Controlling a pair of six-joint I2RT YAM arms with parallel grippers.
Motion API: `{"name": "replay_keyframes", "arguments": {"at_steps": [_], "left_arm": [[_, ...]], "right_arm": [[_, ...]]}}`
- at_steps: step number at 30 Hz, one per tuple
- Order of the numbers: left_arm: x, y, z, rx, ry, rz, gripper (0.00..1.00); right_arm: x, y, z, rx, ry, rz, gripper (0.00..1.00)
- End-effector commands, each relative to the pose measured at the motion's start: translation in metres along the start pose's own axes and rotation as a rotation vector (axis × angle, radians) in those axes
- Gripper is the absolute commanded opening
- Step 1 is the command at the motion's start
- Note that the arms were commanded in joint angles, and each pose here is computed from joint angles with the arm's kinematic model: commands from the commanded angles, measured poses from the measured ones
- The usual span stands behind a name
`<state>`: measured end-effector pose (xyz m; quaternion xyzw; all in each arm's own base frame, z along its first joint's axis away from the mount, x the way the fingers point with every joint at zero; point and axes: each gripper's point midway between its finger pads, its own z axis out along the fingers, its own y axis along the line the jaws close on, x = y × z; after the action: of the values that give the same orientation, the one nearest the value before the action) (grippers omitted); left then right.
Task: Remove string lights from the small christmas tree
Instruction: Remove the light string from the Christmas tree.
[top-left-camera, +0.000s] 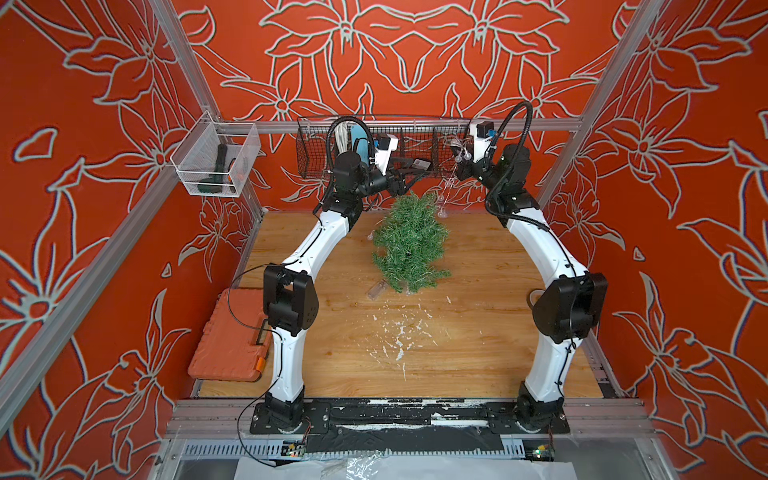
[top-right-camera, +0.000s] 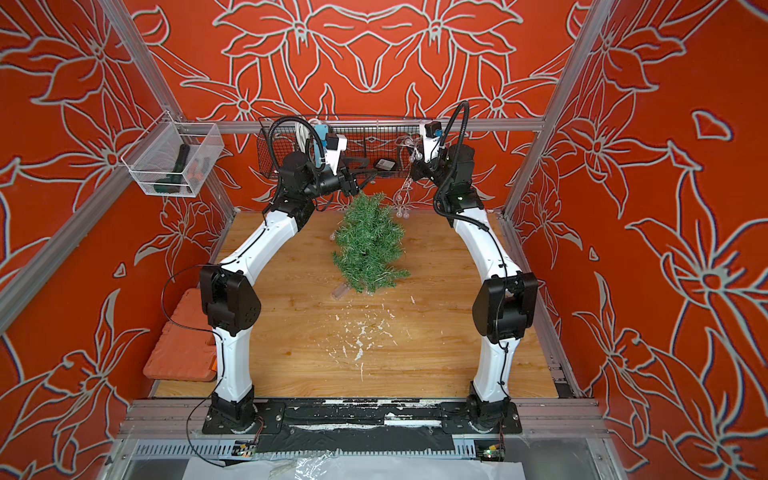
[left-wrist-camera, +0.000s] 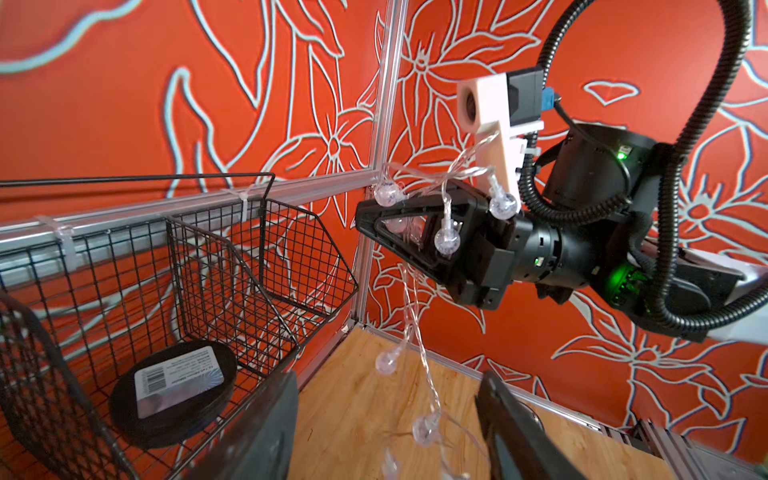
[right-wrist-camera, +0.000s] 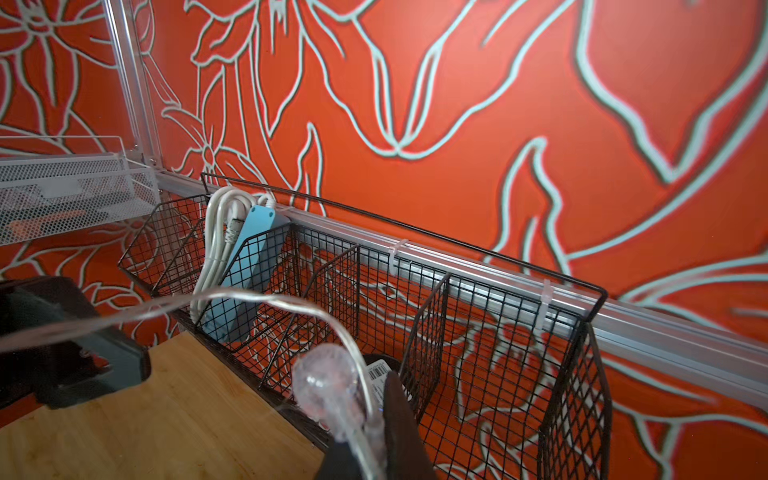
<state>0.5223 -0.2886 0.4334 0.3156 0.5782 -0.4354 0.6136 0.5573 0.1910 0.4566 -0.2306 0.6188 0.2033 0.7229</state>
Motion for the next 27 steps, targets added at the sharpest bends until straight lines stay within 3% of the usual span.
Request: {"name": "replay_keyframes", "arguments": {"at_steps": [1, 5, 15, 20, 27], "left_arm": [[-0.031, -0.011, -0.012, -0.036, -0.041, 0.041, 0.66], [-0.035, -0.017, -0.028, -0.093, -0.065, 0.025, 0.66], [-0.027, -0.033, -0.038, -0.072, -0.048, -0.003, 0.67], [-0.026, -0.040, -0.038, -0.033, -0.035, 0.006, 0.67], [-0.031, -0.036, -0.029, 0.017, -0.029, 0.051, 0.67]], "right_arm": [[-0.045, 0.011, -0.019, -0.021, -0.079, -0.061, 0.00], [-0.075, 0.031, -0.049, -0.047, -0.130, -0.086, 0.00], [-0.155, 0.082, -0.099, -0.247, -0.298, -0.049, 0.00], [-0.168, 0.085, -0.099, -0.273, -0.297, -0.059, 0.00], [-0.165, 0.078, -0.066, -0.355, -0.262, -0.028, 0.00]]}}
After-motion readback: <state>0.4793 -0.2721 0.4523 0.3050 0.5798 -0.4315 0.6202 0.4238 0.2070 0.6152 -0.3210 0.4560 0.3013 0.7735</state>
